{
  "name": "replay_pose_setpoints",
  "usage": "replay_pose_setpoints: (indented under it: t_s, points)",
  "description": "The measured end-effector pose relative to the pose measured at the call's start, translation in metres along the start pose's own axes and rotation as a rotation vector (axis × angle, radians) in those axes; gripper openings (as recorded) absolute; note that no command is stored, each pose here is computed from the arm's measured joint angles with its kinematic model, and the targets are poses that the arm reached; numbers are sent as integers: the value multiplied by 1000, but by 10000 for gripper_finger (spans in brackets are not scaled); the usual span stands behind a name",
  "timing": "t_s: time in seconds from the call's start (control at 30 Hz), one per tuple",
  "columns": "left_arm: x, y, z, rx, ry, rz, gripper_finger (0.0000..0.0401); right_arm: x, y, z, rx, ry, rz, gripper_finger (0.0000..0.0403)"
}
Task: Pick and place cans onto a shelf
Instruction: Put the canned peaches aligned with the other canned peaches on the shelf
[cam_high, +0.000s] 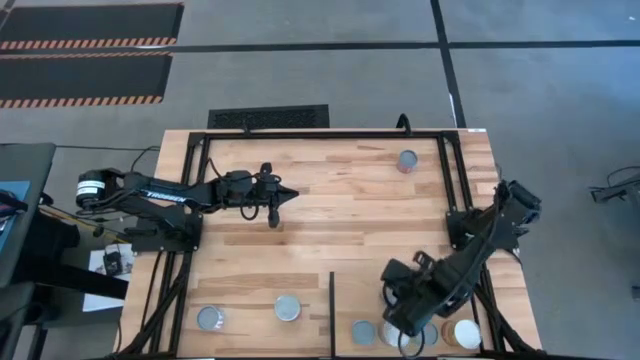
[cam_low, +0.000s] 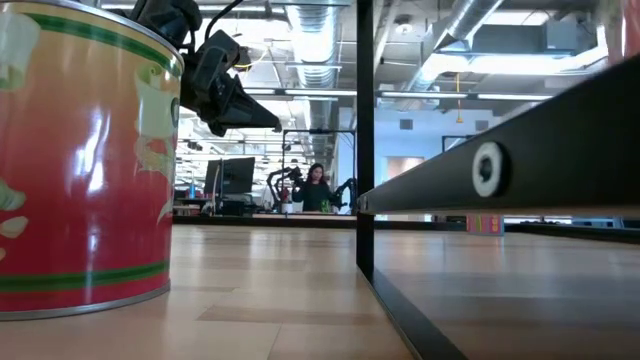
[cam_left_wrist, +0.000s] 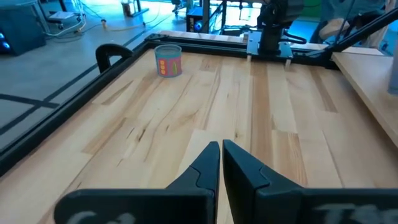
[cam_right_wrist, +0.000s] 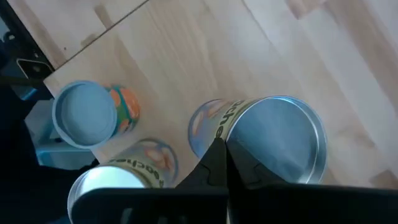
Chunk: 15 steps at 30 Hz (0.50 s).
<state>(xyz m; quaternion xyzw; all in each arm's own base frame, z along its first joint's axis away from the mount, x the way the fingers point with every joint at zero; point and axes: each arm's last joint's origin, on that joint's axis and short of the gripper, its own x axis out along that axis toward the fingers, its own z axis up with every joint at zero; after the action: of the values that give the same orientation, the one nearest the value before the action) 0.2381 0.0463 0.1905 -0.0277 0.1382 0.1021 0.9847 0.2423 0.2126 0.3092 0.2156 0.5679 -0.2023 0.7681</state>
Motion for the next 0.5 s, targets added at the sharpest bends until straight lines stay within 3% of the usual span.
replay_pose_setpoints:
  t_s: [0.5]
  points:
    - [0, -8, -1, 19, 3, 14, 9, 24, 19, -7, 21, 28, -3, 11]
